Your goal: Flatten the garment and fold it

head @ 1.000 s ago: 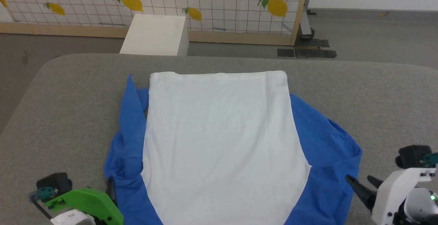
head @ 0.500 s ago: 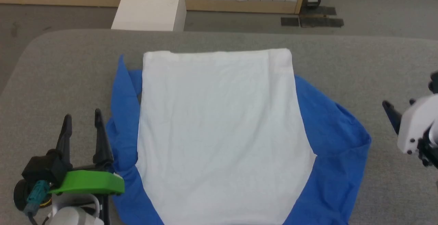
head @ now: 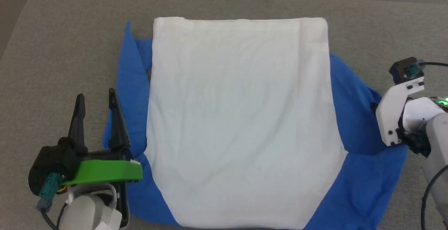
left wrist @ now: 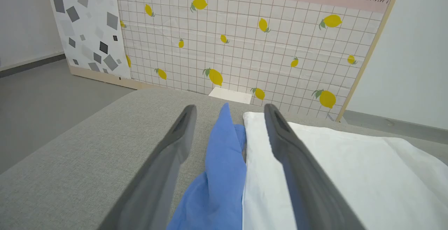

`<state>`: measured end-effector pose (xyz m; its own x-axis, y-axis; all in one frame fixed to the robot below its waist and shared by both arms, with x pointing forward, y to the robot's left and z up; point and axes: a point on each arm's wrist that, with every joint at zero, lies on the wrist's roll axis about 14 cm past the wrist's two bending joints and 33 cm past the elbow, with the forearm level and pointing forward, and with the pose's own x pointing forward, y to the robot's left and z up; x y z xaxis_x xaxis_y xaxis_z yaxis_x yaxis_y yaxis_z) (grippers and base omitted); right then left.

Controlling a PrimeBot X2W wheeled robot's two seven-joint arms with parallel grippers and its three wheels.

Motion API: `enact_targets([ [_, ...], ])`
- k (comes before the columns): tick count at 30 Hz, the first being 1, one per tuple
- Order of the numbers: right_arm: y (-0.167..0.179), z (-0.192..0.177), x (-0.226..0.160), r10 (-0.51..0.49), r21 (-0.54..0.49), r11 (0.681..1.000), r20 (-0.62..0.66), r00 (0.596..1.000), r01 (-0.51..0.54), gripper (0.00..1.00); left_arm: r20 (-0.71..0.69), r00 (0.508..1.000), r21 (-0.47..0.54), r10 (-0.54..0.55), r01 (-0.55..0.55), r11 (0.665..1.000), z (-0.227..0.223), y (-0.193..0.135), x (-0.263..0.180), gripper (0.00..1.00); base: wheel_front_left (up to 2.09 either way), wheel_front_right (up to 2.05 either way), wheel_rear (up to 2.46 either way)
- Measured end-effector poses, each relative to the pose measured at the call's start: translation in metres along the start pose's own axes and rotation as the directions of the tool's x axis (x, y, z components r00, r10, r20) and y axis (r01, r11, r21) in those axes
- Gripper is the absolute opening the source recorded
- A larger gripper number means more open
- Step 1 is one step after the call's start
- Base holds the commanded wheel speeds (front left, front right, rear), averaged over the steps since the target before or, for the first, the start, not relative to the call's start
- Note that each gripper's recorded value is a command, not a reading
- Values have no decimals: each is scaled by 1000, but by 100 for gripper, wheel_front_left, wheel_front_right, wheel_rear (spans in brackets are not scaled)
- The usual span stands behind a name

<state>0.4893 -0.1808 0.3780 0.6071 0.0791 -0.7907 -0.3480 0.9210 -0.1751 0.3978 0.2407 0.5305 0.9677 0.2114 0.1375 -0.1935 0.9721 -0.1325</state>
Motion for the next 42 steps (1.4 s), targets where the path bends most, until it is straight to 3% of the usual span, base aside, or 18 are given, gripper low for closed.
enact_targets([
  [4, 6, 3, 11, 29, -11, 1000, -17, 999, -29, 100, -16, 1000, 11, 15, -15, 1000, -7, 5, -1, 100, 0, 0, 0],
  [5, 6, 3, 12, 34, 1, 999, -21, 999, -34, 47, -20, 1000, 9, 18, -18, 1000, -8, 6, -1, 100, 0, 0, 0],
  [6, 6, 3, 12, 39, 13, 999, -22, 999, -38, 10, -20, 1000, 8, 21, -21, 1000, -9, 7, -1, 100, 0, 0, 0],
  [7, 4, 4, 12, 39, 30, 999, -15, 999, -39, 0, -18, 1000, 6, 19, -19, 1000, -8, 6, -1, 100, 0, 0, 0],
  [11, -7, 9, 7, 39, 196, 979, 49, 998, -48, 0, -17, 1000, -5, 16, -16, 1000, -8, 6, -2, 100, 0, 0, 0],
  [13, -28, 9, 1, -4, 312, 950, 92, 996, -25, 0, -8, 1000, -15, 13, -13, 1000, -6, 5, -2, 100, 0, 0, 0],
  [19, -111, -7, -35, -203, 541, 835, 134, 970, 100, 0, 21, 1000, -36, 9, -8, 999, 5, 4, -5, 100, 0, 0, 0],
  [23, -161, -27, -67, -346, 643, 745, 142, 927, 179, 0, 31, 1000, -52, 0, 2, 999, 9, 1, -8, 100, 0, 0, 0],
  [26, -179, -32, -88, -417, 674, 711, 172, 893, 202, 0, 41, 999, -64, 0, 3, 998, 12, 0, -10, 100, 0, 0, 0],
  [30, -174, -5, -111, -437, 624, 760, 287, 852, 179, 0, 44, 999, -64, 2, 1, 998, 14, 2, -15, 100, 0, 0, 0],
  [34, -144, 31, -132, -385, 521, 844, 422, 821, 128, 0, 51, 999, -73, -9, 13, 997, 16, -1, -17, 100, 0, 0, 0],
  [39, -82, 68, -145, -237, 342, 938, 534, 811, 49, 0, 61, 998, -73, -26, 30, 997, 20, -5, -19, 100, 0, 0, 0],
  [42, -24, 82, -141, -84, 204, 978, 557, 826, -38, 0, 61, 998, -69, -20, 24, 997, 21, -2, -22, 100, 0, 0, 0],
])
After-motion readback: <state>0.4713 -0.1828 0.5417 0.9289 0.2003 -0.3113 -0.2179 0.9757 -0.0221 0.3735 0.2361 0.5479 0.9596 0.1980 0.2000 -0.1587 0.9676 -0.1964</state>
